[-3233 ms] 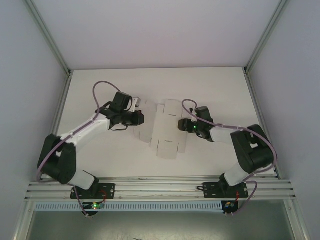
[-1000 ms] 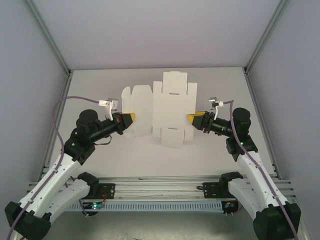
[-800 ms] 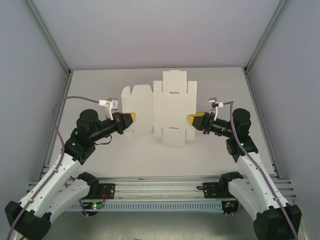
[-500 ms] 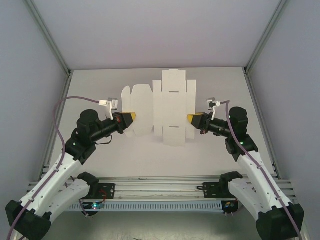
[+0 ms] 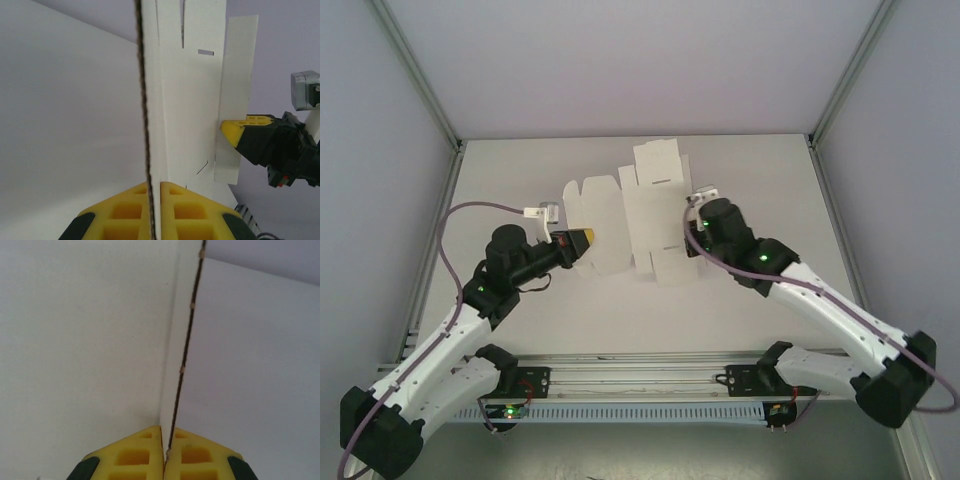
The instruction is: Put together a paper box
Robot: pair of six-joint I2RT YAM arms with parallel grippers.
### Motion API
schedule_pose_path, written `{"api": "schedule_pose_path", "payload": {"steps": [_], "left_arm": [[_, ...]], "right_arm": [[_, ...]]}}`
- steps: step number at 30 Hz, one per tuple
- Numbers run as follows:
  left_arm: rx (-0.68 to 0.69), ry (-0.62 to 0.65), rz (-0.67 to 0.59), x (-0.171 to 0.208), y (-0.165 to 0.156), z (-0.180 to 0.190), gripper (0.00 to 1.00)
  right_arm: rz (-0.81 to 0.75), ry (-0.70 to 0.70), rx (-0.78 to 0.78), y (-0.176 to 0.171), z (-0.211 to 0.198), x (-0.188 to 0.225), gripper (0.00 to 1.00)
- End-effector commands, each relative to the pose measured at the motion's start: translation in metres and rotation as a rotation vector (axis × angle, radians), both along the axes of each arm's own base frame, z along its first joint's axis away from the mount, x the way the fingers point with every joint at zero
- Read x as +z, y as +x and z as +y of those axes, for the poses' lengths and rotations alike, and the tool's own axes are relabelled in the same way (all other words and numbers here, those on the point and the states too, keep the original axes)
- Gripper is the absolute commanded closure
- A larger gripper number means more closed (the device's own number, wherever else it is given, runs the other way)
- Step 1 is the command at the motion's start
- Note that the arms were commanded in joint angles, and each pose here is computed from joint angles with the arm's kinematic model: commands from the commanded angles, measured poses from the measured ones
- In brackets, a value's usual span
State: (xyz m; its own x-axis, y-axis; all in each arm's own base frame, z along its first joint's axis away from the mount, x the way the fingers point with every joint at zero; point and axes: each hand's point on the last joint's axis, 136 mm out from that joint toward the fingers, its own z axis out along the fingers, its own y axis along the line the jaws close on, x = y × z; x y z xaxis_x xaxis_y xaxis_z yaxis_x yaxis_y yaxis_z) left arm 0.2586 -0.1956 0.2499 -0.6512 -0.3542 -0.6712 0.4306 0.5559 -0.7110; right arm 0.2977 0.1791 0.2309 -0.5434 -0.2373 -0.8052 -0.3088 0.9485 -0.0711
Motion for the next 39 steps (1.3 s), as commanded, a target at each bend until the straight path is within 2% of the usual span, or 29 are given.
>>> {"api": "schedule_pose_path", "payload": {"steps": [1,3,4,5,7,9,11,13,16,21,30,36,39], "left_arm": [[0.023,-0.009,0.077,-0.025,-0.001,0.0,0.96],[0.055,0.017,0.121,-0.043,0.001,0.004,0.94],[0.078,0.035,0.15,-0.054,0.001,0.007,0.89],[0.106,0.06,0.191,-0.067,0.001,0.012,0.81],[0.147,0.105,0.247,-0.086,-0.001,0.021,0.55],[0.206,0.179,0.298,-0.102,-0.004,0.035,0.51],[0.28,0.243,0.33,-0.113,-0.006,0.052,0.42],[0.329,0.281,0.352,-0.121,-0.01,0.063,0.29],[0.357,0.326,0.368,-0.126,-0.016,0.073,0.01],[0.391,0.372,0.356,-0.122,-0.018,0.084,0.0],[0.407,0.376,0.307,-0.097,-0.012,0.086,0.0],[0.429,0.398,0.303,-0.099,-0.01,0.09,0.0],[0.447,0.417,0.292,-0.096,-0.007,0.094,0.0]], "right_arm": [[-0.179,-0.358,-0.205,0.021,-0.044,0.031,1.0],[-0.187,-0.357,-0.136,0.027,-0.026,0.032,1.0],[-0.189,-0.344,-0.098,0.029,-0.018,0.032,1.0],[-0.189,-0.325,-0.038,0.03,-0.006,0.031,1.0],[-0.189,-0.292,0.069,0.03,0.012,0.029,1.0],[-0.178,-0.277,0.207,0.026,0.031,0.022,1.0],[-0.171,-0.279,0.34,0.017,0.048,0.015,1.0],[-0.165,-0.285,0.459,0.009,0.062,0.007,1.0],[-0.149,-0.33,0.611,-0.003,0.075,-0.006,1.0],[-0.133,-0.429,0.657,0.004,0.077,-0.013,1.0],[-0.171,-0.809,0.666,0.047,0.065,-0.021,1.0],[-0.149,-0.872,0.838,0.052,0.078,-0.051,1.0],[-0.263,-0.93,0.881,0.054,0.086,-0.066,1.0]]}}
